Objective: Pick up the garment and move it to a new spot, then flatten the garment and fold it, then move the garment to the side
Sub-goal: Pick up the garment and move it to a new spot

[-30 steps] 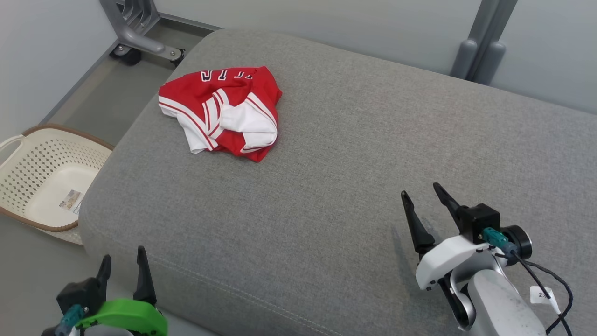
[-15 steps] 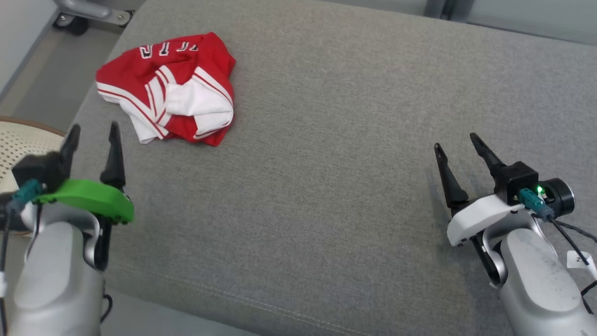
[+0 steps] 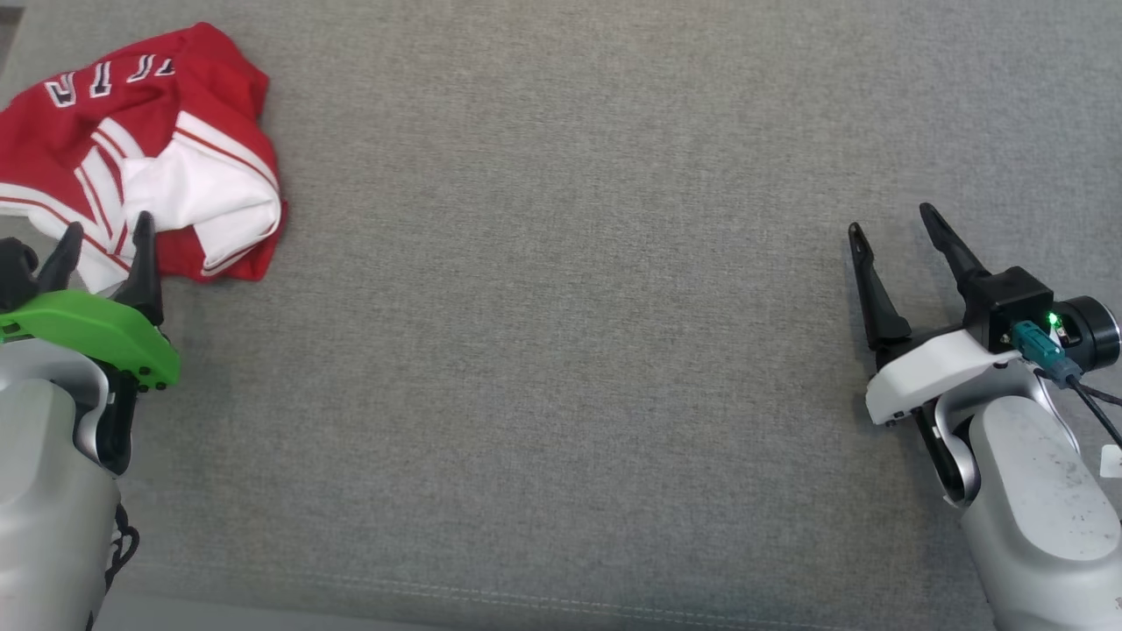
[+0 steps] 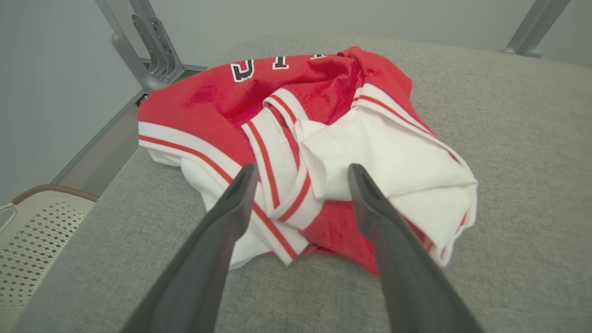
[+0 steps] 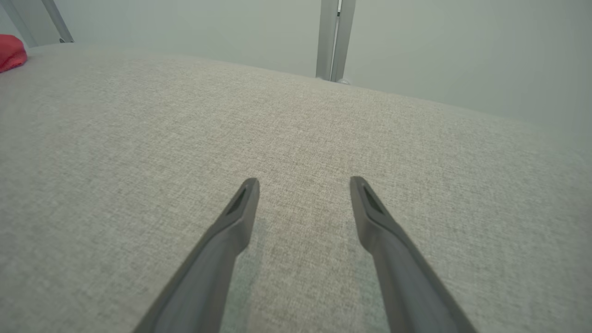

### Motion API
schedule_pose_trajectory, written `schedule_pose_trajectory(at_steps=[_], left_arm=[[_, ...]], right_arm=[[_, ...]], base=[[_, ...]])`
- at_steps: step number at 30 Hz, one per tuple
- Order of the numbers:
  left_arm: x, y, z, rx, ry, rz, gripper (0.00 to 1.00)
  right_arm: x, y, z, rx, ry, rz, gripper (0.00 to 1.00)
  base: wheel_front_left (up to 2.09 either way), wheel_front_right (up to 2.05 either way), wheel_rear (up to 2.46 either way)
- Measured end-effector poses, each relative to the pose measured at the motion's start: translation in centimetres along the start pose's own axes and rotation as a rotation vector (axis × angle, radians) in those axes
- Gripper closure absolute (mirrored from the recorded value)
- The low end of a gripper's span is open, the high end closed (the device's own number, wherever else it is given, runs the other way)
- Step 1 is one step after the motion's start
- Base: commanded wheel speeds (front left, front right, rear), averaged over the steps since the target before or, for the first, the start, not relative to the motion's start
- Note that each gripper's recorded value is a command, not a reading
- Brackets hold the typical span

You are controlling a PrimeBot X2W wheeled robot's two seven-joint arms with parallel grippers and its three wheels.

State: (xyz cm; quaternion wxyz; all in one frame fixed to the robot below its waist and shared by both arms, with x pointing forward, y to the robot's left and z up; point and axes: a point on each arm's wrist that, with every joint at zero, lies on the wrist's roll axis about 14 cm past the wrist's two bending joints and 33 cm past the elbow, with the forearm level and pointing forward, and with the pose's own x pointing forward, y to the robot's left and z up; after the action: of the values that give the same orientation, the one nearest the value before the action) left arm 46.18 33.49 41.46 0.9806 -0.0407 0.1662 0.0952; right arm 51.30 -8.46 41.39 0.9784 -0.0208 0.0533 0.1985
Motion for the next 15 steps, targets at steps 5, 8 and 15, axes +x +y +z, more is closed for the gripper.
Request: schedule_pose_trajectory(at_steps=[5,8,15], left_arm=[[1.8,-0.8,-2.6,-0.011,0.070,0.006,0.00],[2.5,-1.4,-4.3,-0.023,0.115,0.008,0.00],[3.6,-4.0,-4.8,-0.037,0.118,-0.041,1.00]], right_arm=[[-0.7,-2.0,-1.3,0.001,0.028,-0.051,0.00],[-1.2,-2.8,-2.1,0.001,0.047,-0.072,0.00],[-1.7,-3.8,-2.8,0.000,0.065,-0.097,0.00]], base=[[0.00,0.00,0.00],[0.00,0.00,0.00],[0.00,0.00,0.00]])
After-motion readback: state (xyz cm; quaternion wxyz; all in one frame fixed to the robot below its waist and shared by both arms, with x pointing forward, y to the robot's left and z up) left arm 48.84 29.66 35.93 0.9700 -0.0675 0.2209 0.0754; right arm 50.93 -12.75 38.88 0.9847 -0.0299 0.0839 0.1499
